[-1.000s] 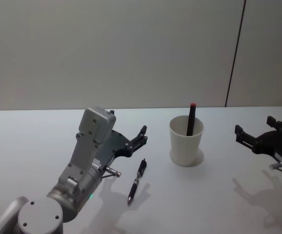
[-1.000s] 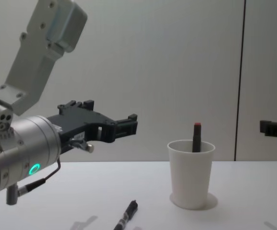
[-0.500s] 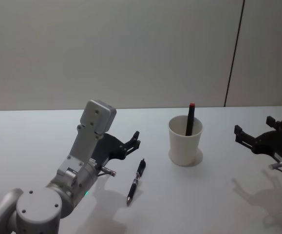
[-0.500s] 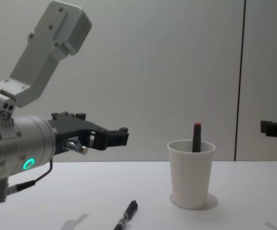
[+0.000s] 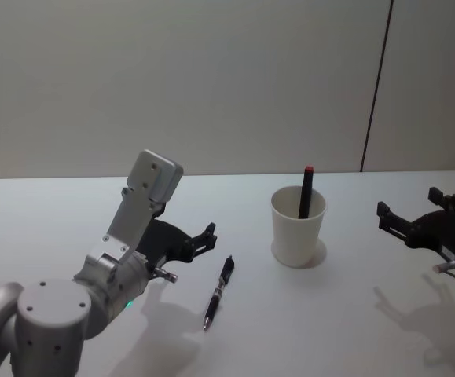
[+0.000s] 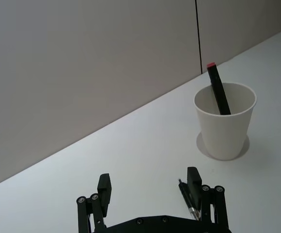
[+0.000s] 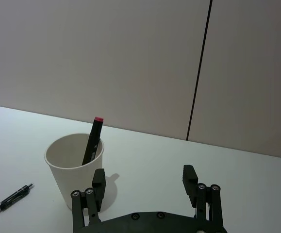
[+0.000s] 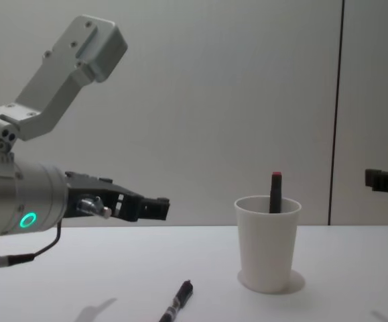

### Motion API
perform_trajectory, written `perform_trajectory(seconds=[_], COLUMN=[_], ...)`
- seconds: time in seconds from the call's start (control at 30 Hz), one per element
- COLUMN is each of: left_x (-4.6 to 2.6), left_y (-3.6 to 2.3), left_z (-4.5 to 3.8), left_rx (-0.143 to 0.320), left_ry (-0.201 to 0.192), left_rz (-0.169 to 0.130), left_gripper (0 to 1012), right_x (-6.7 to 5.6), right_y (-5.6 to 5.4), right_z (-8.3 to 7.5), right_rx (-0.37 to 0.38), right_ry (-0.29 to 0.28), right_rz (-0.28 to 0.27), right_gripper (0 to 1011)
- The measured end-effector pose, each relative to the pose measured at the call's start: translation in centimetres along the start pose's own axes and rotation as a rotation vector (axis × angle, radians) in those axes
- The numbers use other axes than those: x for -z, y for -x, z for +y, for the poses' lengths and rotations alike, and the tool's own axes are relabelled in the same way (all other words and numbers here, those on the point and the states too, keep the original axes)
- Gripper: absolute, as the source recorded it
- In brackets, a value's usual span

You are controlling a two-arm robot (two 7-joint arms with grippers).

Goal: Place the pen into the pen holder.

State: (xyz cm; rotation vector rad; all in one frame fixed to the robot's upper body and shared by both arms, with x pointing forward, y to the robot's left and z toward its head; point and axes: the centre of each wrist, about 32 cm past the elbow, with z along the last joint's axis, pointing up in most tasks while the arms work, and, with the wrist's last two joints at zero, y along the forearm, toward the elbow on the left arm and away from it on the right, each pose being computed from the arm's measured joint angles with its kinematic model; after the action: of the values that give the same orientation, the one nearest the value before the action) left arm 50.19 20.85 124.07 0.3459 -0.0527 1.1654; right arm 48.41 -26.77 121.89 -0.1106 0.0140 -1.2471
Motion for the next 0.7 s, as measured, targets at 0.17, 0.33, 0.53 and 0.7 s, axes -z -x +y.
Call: perform_trajectory(seconds=[0.17, 0.33, 0.53, 0.7], left_x=[-0.25, -0.56, -0.75, -0.82], left_y=[-0.53, -1.10, -1.56, -1.74], left_z=[-0.20, -0.54, -1.04, -1.49], left_rx=[0.011, 0.020, 0.026, 0.024], left_ry=[-0.043, -0.092, -0.154, -0.212], left_rz=[0.004, 0.004, 0.008, 0.018], left_gripper=[1000, 1000, 1000, 1000], right_x=[0.0, 0.0, 0.0, 0.0], right_y=[0.0, 0.0, 0.0, 0.0], right_z=[0.0, 0.0, 0.0, 0.0], right_rx=[0.000, 0.000, 0.000, 0.000], right_ry=[0.000, 0.000, 0.000, 0.000], right_rz=[0.000, 0.000, 0.000, 0.000], right_gripper=[1001, 1002, 1002, 1001])
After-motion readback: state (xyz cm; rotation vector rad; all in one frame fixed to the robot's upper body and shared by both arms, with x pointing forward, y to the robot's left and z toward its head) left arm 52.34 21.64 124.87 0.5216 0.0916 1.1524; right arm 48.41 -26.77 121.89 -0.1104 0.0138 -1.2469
